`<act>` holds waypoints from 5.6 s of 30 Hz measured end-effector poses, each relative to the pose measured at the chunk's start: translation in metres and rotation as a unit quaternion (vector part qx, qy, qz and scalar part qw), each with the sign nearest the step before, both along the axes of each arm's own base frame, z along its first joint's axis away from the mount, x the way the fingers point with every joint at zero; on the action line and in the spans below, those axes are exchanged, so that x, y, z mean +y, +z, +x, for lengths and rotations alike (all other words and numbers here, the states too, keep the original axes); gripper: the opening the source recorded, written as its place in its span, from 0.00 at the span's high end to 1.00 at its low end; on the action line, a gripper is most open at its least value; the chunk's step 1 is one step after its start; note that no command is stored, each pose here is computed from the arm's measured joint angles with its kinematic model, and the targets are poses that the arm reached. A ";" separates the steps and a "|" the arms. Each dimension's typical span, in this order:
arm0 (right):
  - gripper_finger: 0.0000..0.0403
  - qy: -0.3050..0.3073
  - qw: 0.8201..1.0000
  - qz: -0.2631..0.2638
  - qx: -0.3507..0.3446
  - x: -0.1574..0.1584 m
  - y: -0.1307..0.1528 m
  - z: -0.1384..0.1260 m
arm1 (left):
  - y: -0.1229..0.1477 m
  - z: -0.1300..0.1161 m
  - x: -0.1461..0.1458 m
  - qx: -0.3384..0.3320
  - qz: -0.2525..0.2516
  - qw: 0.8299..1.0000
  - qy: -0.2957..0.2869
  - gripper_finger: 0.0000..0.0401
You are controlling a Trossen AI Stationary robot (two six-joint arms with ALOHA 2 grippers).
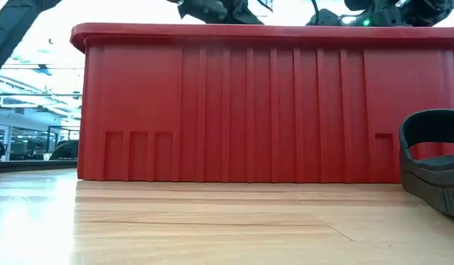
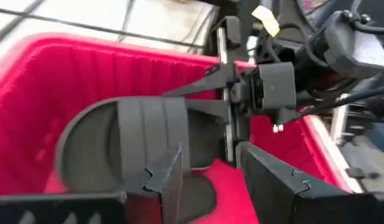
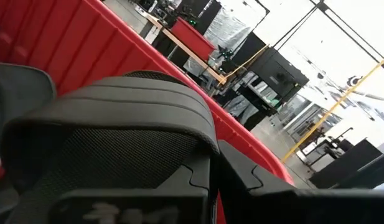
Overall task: Pick and place slides into bin
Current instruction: Put the black slipper into the red bin
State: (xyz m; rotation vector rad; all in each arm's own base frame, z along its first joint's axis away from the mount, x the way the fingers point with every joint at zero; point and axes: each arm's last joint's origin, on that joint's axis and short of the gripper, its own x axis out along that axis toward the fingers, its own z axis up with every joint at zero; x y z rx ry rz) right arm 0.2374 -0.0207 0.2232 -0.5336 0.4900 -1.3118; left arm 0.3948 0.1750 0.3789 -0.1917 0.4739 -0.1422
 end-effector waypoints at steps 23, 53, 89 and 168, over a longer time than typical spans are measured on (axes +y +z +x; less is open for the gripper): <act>0.99 0.104 0.994 -0.001 -0.027 0.002 0.013 0.008 | -0.044 0.006 0.065 -0.007 -0.054 0.996 -0.065 0.60; 0.99 0.136 0.990 -0.041 -0.015 0.003 0.026 0.009 | -0.061 0.029 0.036 0.015 -0.089 0.991 -0.104 0.60; 0.62 0.038 0.983 -0.012 -0.179 0.021 0.065 -0.020 | -0.008 0.008 0.061 -0.029 -0.012 0.998 -0.048 1.00; 0.64 0.205 0.954 0.049 -0.215 0.020 0.049 -0.016 | 0.000 0.028 0.025 0.003 0.023 1.000 -0.001 1.00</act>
